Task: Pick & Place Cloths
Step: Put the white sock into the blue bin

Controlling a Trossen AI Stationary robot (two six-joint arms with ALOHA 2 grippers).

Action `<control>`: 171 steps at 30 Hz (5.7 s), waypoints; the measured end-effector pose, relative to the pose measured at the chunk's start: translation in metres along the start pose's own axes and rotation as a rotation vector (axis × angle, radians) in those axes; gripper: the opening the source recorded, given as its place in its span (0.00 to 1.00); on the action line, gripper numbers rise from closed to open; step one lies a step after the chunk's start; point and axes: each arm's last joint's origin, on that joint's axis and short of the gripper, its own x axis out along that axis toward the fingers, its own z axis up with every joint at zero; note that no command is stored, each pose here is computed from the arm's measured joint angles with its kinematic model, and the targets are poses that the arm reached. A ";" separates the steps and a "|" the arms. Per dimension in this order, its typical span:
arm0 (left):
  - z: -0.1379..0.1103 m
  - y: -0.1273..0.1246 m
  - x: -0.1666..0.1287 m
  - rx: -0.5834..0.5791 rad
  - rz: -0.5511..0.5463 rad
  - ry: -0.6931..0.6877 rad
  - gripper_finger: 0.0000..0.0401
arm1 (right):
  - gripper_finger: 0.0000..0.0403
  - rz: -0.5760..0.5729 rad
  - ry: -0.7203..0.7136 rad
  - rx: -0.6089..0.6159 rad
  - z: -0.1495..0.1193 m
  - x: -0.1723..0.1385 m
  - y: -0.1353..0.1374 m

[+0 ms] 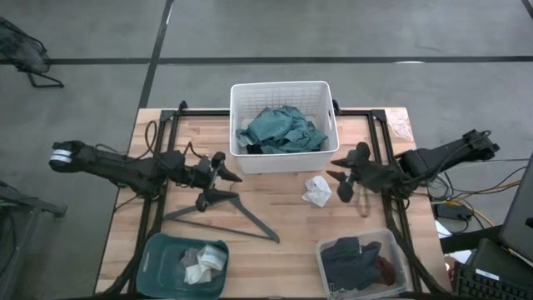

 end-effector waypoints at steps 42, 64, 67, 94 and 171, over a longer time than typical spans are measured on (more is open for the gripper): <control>-0.005 -0.007 0.000 -0.003 -0.037 0.013 0.64 | 0.53 -0.215 0.895 -0.102 -0.069 0.169 0.024; -0.015 -0.004 0.008 -0.036 -0.016 0.063 0.64 | 0.02 0.231 0.388 -0.128 0.002 0.123 0.072; -0.023 -0.001 0.015 -0.043 -0.008 0.090 0.63 | 0.02 0.317 0.265 -0.179 0.022 0.113 0.087; -0.029 0.010 0.092 -0.100 -0.001 0.143 0.56 | 0.02 0.388 0.008 -0.354 0.077 0.111 0.126; -0.113 -0.119 -0.033 -1.438 0.072 1.257 0.41 | 0.29 0.171 0.211 -0.410 0.035 0.122 0.103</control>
